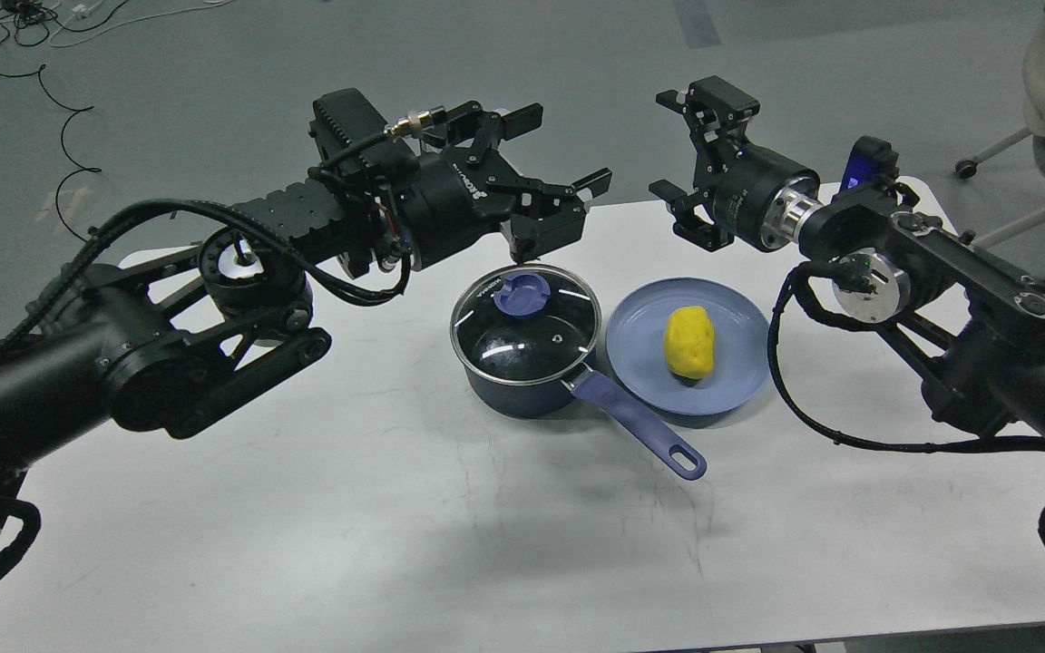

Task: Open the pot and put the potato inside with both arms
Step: 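Raise the left gripper and swing it over the saucepan lid, then lower the left gripper onto the blue lid knob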

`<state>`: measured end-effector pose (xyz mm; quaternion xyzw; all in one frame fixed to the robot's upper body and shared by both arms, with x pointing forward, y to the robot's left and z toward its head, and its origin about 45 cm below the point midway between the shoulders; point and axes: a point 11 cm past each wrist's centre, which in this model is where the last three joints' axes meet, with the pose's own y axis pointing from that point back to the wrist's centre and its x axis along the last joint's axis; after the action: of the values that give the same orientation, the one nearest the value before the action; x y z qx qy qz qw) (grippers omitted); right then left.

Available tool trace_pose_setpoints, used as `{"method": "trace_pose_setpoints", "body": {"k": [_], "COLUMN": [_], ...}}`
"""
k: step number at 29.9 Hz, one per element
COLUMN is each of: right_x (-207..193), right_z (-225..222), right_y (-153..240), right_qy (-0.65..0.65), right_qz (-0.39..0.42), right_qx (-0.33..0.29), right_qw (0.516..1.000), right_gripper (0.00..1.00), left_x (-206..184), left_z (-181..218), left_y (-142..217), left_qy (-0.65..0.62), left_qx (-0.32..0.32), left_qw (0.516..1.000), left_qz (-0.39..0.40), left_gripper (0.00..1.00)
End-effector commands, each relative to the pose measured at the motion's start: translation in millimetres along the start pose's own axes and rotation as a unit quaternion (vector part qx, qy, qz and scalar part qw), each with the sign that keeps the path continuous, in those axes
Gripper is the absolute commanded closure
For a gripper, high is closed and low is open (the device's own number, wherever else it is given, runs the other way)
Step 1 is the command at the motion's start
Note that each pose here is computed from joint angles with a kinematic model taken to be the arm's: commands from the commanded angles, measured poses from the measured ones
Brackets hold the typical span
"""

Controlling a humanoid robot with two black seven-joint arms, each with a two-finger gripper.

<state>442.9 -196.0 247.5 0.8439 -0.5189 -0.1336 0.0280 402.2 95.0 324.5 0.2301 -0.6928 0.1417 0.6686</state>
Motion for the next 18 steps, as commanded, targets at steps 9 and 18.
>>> {"method": "trace_pose_setpoints", "body": {"k": [9, 18], "right_x": [38.9, 50.7], "right_z": [12.0, 15.5], "right_y": [6.2, 13.1], "right_qy": [-0.025, -0.028], "right_qz": [0.042, 0.055], "right_qx": [-0.010, -0.013], "right_qw": [0.999, 0.998], "right_gripper": [0.00, 0.00], "left_x": [-16.8, -84.6], "left_z": [1.5, -18.0], "left_y": [-11.0, -0.1], "left_qy": [0.017, 0.066], "left_qx": [0.005, 0.044], "left_qw": [1.000, 0.995], "left_qz": [-0.010, -0.060], "left_gripper": [0.02, 0.02]}}
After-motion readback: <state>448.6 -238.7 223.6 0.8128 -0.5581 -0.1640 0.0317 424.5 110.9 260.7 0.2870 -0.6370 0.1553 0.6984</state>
